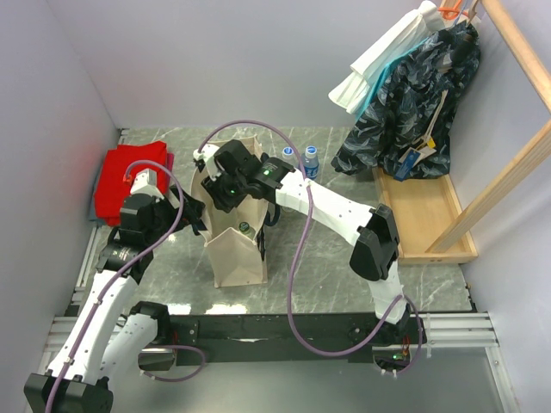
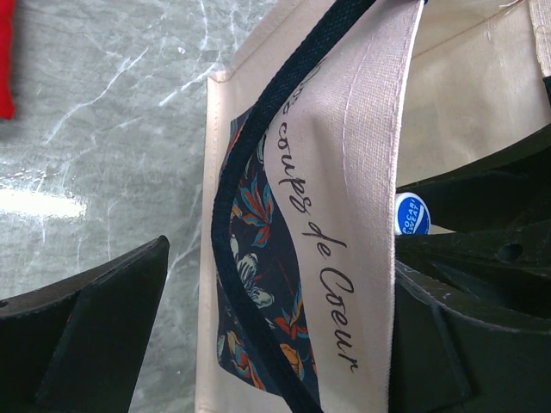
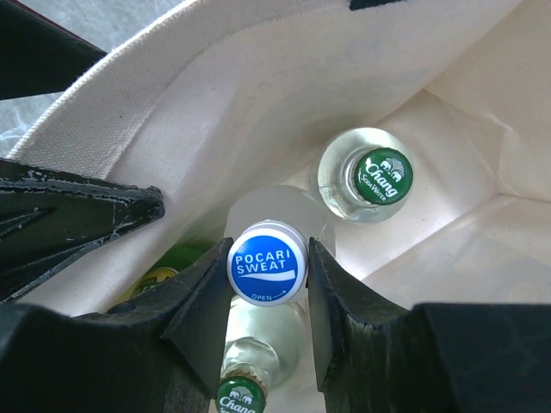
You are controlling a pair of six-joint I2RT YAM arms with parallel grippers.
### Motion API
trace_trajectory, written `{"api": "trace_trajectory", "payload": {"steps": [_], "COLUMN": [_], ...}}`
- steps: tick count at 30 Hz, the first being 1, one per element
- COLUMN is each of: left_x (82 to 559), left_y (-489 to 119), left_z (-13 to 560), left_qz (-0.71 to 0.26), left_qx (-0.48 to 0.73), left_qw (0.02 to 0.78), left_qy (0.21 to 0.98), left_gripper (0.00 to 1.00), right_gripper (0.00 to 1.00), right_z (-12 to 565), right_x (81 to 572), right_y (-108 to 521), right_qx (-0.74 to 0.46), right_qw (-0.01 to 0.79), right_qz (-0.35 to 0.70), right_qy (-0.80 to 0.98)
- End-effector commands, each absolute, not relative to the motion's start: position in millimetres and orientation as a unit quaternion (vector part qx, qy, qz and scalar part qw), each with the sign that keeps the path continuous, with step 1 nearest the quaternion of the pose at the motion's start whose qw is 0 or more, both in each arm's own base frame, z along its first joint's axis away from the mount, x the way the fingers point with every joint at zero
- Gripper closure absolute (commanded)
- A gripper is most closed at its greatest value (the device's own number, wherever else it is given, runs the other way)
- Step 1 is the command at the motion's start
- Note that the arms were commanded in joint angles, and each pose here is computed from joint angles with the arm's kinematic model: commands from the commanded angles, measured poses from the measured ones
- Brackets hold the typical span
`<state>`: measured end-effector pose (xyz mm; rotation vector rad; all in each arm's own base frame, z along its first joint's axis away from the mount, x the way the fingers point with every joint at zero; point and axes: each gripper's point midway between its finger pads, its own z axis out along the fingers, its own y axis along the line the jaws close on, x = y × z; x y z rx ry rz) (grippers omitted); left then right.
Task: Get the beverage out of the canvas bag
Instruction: Take out the drink from the canvas bag.
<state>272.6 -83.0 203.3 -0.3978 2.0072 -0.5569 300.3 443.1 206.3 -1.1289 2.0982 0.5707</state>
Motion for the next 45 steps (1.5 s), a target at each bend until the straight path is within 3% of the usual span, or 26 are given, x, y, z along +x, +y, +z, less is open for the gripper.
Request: {"api": "trace_trajectory", "payload": {"steps": [1,45], "left_x": [272.5,272.8], "left_y": [-82.2,-81.5], "left_z": [204.4,207.4], "left_qz": [-0.225,-0.225], "left_qx": [-0.157,-0.158], "left_qw": [0.494,0.498], "left_qy": [0.825,0.822], "left_gripper": [0.04,0.02], "right_gripper": [1.00,1.00], "right_z": [290.3,344.9], "right_x": [313.6,318.2], "right_y": [444.2,441.6], "right_qx": [-0.402,-0.376], "right_qw": [0.444,0.504], "right_qz": [0.245,0.262], "right_qy": [0.762,0.732]}}
